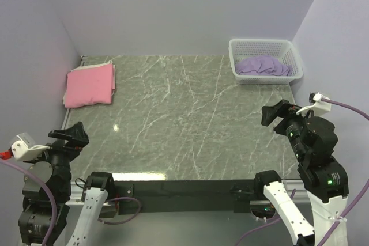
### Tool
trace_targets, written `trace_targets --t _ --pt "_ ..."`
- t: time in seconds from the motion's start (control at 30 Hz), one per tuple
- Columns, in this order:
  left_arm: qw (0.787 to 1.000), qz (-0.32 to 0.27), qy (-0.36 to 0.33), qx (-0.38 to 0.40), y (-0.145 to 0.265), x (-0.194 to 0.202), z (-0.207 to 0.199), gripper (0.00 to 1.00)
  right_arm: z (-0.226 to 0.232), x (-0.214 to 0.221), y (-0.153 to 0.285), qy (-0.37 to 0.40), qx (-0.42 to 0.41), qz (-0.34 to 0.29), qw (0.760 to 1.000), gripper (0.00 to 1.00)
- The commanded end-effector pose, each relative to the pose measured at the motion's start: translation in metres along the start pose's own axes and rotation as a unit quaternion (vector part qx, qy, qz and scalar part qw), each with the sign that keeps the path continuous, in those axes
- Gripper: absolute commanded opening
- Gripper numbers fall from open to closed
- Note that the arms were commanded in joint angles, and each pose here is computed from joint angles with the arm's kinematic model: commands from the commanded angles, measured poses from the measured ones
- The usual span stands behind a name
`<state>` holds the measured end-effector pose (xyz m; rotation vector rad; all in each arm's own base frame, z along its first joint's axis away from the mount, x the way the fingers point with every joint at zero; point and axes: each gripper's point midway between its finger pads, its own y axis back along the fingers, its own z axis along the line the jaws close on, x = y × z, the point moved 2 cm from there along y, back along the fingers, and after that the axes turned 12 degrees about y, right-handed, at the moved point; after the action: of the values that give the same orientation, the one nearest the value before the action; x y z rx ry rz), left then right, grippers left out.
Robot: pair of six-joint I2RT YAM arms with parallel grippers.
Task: Fold and stack the t-shirts
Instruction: Grab the tshirt from the pile
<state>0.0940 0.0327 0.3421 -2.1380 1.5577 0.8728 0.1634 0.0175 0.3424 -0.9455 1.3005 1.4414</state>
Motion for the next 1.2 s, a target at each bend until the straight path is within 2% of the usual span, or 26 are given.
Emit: trace_targets --t 0.0,0.17,0.37,0.47,0.5,0.57,0.6,0.63,0.7,0.73,0.87,0.9,0.97,1.0,1.03,1.1,1.17 --pt "0.999 -0.031 0.002 0.021 -0.002 -0.011 -0.008 0.99 0.003 -0.006 -0.013 0.007 -0.002 -0.013 1.000 0.93" --pt "1.000 -0.009 0.004 0.029 -0.020 0.009 -0.010 0.99 0.010 0.000 -0.035 0.001 -0.009 0.000 1.000 0.95" --pt "0.998 0.025 0.009 0.056 -0.054 0.043 -0.016 0.99 0.022 -0.016 -0.078 -0.009 -0.002 0.012 1.000 0.96" --pt "0.998 0.039 -0.002 0.051 -0.072 0.061 -0.011 0.99 0.024 -0.025 -0.112 0.000 0.017 0.022 1.000 0.96" --pt "0.998 0.051 -0.008 0.047 -0.078 0.071 -0.006 1.00 0.025 -0.017 -0.133 0.008 0.027 0.048 0.998 0.96" --pt "0.997 0.066 -0.025 0.039 -0.088 0.083 -0.002 0.99 0.021 -0.026 -0.153 0.015 0.047 0.056 0.997 0.96" --pt "0.996 0.078 -0.033 0.033 -0.096 0.093 0.003 1.00 0.019 -0.015 -0.176 0.021 0.059 0.087 0.994 0.96" --pt "0.995 0.083 -0.039 0.029 -0.099 0.097 0.005 0.99 0.020 -0.027 -0.185 0.018 0.058 0.082 0.995 0.95" --pt "0.994 0.098 -0.054 0.020 -0.105 0.108 0.013 0.99 0.012 -0.017 -0.220 0.016 0.071 0.112 0.991 0.91" --pt "0.992 0.106 -0.060 0.021 -0.108 0.113 0.014 0.99 0.011 -0.028 -0.230 0.011 0.073 0.105 0.992 0.89" --pt "0.990 0.108 -0.088 0.036 -0.114 0.120 0.016 0.99 -0.008 -0.018 -0.281 0.012 0.089 0.133 0.987 0.86" --pt "0.989 0.109 -0.094 0.035 -0.115 0.122 0.018 0.99 -0.012 -0.003 -0.300 0.016 0.092 0.154 0.984 0.85" --pt "0.989 0.103 -0.101 0.033 -0.118 0.123 0.022 0.99 -0.023 -0.010 -0.318 0.023 0.101 0.151 0.983 0.84" --pt "0.989 0.105 -0.103 0.030 -0.119 0.126 0.025 0.99 -0.027 0.006 -0.336 0.026 0.106 0.174 0.979 0.84" --pt "0.989 0.107 -0.101 0.033 -0.119 0.127 0.023 0.99 -0.026 -0.004 -0.346 0.026 0.106 0.163 0.981 0.83" --pt "0.987 0.120 -0.097 0.044 -0.119 0.133 0.021 1.00 -0.044 0.012 -0.372 0.024 0.120 0.180 0.976 0.82" --pt "0.985 0.129 -0.100 0.051 -0.118 0.138 0.020 0.99 -0.050 0.007 -0.389 0.027 0.126 0.171 0.977 0.82"
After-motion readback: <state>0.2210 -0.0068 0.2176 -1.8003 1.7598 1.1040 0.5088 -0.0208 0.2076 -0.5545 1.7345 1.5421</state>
